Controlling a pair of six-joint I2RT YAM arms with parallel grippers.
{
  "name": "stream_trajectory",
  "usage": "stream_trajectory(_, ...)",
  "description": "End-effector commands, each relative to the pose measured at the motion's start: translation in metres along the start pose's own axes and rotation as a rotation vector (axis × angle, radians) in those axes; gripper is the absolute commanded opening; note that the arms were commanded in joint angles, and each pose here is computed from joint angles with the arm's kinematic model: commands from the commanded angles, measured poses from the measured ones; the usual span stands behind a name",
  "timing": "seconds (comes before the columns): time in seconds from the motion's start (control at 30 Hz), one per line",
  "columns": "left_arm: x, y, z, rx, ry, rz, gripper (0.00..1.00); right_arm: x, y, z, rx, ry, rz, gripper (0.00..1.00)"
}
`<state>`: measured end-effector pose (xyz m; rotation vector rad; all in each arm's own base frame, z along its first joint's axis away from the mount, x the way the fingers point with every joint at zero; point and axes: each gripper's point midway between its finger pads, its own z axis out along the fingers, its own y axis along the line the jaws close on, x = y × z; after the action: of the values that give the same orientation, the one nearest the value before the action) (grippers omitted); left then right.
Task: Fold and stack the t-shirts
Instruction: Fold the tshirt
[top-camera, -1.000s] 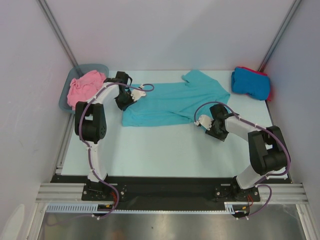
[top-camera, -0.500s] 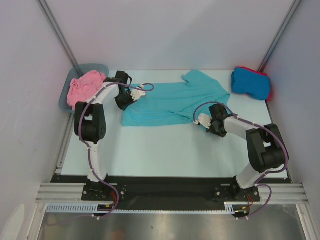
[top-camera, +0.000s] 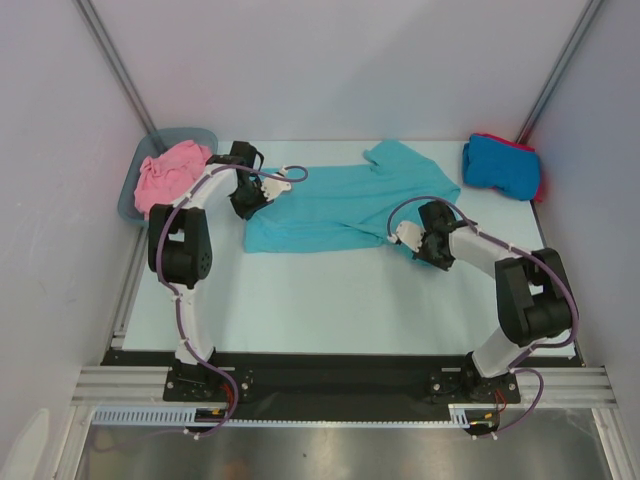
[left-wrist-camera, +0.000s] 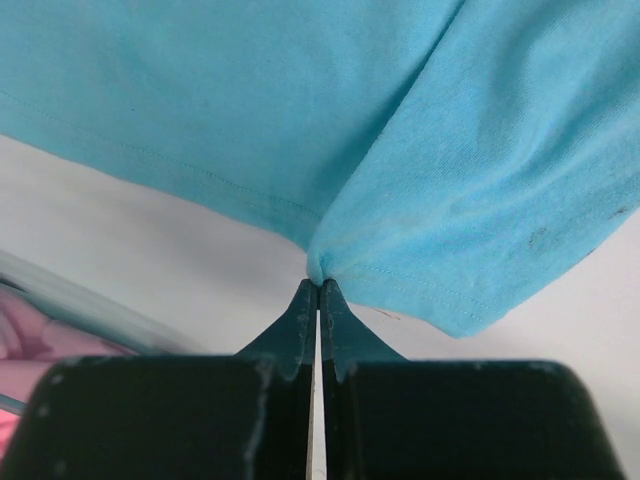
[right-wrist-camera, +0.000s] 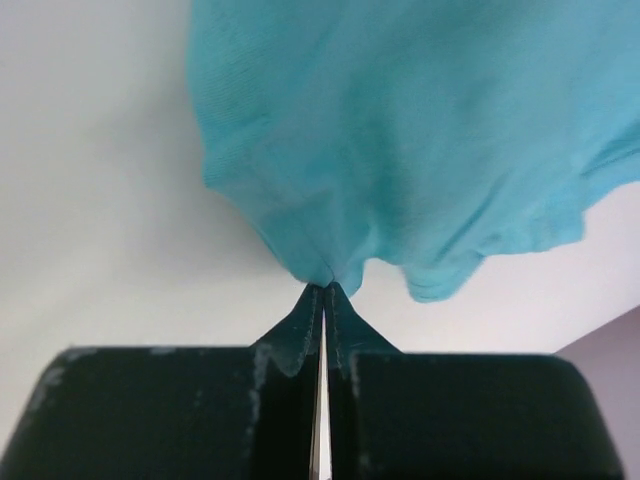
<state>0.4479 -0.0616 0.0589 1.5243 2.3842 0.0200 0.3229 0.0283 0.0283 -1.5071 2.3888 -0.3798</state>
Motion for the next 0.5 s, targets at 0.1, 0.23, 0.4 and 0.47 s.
stream_trajectory(0.1, -0.021, 0.016, -0.031, -0.082, -0.074, 0.024, 0.0, -0.033, -0.056, -0.052, 0.158, -0.108, 0.05, 0.0)
stream_trajectory(0.23, -0.022, 0.019, -0.033, -0.093, -0.078, 0.029, 0.0, -0.036, -0.079, -0.063, 0.231, -0.112, 0.053, 0.0)
stream_trajectory(0.4, -0.018, 0.033, -0.042, -0.159, -0.059, 0.033, 0.0, -0.019, -0.116, -0.064, 0.325, -0.08, 0.106, 0.0)
stream_trajectory(0.47, -0.016, 0.039, -0.048, -0.187, -0.055, 0.026, 0.0, -0.013, -0.13, -0.064, 0.357, -0.07, 0.117, 0.0)
